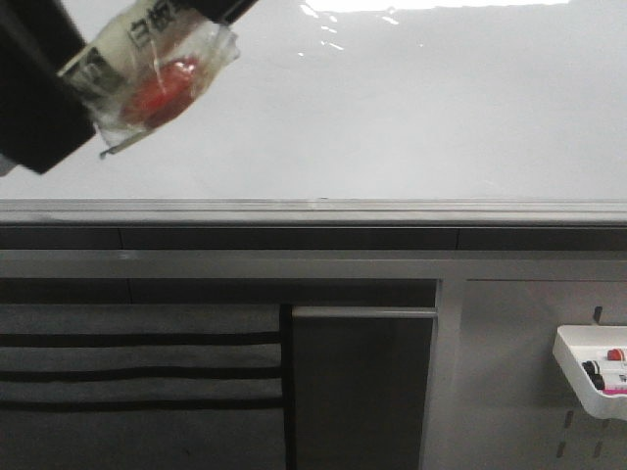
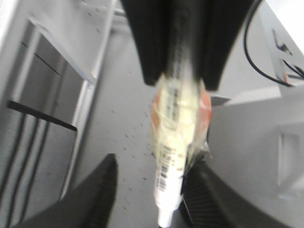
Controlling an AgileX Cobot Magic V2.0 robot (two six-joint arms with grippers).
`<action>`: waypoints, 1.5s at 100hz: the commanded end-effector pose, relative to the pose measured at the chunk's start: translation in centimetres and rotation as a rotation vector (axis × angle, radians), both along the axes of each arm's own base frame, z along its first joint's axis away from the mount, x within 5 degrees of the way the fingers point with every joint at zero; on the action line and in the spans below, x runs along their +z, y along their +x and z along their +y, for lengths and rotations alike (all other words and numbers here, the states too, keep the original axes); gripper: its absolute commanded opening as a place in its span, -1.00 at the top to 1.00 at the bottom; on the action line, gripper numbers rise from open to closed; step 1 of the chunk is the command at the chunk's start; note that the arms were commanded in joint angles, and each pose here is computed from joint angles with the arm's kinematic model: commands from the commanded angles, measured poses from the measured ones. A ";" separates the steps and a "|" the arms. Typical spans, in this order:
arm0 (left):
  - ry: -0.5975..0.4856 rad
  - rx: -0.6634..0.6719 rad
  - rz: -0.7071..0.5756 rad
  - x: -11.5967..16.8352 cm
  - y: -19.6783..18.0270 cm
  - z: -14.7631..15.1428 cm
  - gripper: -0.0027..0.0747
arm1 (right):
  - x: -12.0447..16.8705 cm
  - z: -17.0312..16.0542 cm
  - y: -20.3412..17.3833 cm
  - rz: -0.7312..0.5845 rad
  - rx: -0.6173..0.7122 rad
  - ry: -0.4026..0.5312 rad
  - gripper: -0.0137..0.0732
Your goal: Write number 3 on whiteboard
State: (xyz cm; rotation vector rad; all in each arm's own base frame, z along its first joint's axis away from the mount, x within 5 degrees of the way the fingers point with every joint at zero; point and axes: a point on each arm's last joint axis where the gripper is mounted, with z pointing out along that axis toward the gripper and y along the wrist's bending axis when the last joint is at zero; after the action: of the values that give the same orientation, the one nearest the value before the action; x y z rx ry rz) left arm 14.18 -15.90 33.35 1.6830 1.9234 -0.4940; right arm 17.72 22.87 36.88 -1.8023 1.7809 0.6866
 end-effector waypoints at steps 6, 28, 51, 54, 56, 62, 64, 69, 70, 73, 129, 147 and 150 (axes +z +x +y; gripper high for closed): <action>-0.159 0.083 -0.112 3.6 -0.4 0.7 -0.24 | 3.1 -2.0 -0.3 -0.120 -0.167 0.036 0.83; -0.278 0.270 -0.221 5.6 -2.4 4.8 -0.08 | 3.7 -6.9 -0.2 -0.185 -0.494 0.012 0.83; -0.429 0.463 -0.299 4.3 -4.6 7.9 0.08 | 1.6 -12.7 -1.8 -0.157 -0.893 0.268 0.83; -0.438 0.473 -0.309 4.0 -4.7 8.0 0.11 | 1.2 -13.2 -2.1 -0.170 -0.917 0.300 0.83; -0.446 0.480 -0.318 3.8 -4.8 8.1 0.12 | 0.9 -13.4 -2.3 -0.184 -0.927 0.322 0.83; -0.457 0.493 -0.329 3.3 -4.8 8.3 0.16 | 0.2 -13.9 -3.0 -0.219 -0.941 0.380 0.83; -0.460 0.496 -0.333 3.2 -4.8 8.3 0.18 | -0.2 -14.1 -3.2 -0.227 -0.944 0.391 0.83; -0.460 0.501 -0.333 3.0 -4.7 8.3 0.21 | -0.9 -14.4 -3.7 -0.241 -0.950 0.409 0.83; -0.462 0.502 -0.335 3.0 -4.7 8.3 0.22 | -1.1 -14.4 -3.7 -0.239 -0.951 0.407 0.83; -0.460 0.502 -0.334 3.0 -4.7 8.3 0.24 | -1.4 -14.5 -3.9 -0.244 -0.953 0.412 0.83; -0.461 0.504 -0.335 2.9 -4.7 8.3 0.56 | 3.7 -12.4 4.9 -0.006 -1.003 0.241 0.83; -0.461 0.504 -0.335 2.9 -4.7 8.3 0.63 | 2.4 -10.2 8.4 0.031 -0.899 0.249 0.83; -0.461 0.504 -0.335 2.9 -4.7 8.3 0.64 | 2.1 -10.0 9.0 0.025 -0.896 0.243 0.83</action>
State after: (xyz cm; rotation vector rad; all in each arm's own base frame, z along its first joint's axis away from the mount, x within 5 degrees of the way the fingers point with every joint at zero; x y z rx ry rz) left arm 9.33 -7.60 34.84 0.9643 1.7939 -0.3638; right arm 25.54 12.50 37.62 -0.6940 2.2385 0.5012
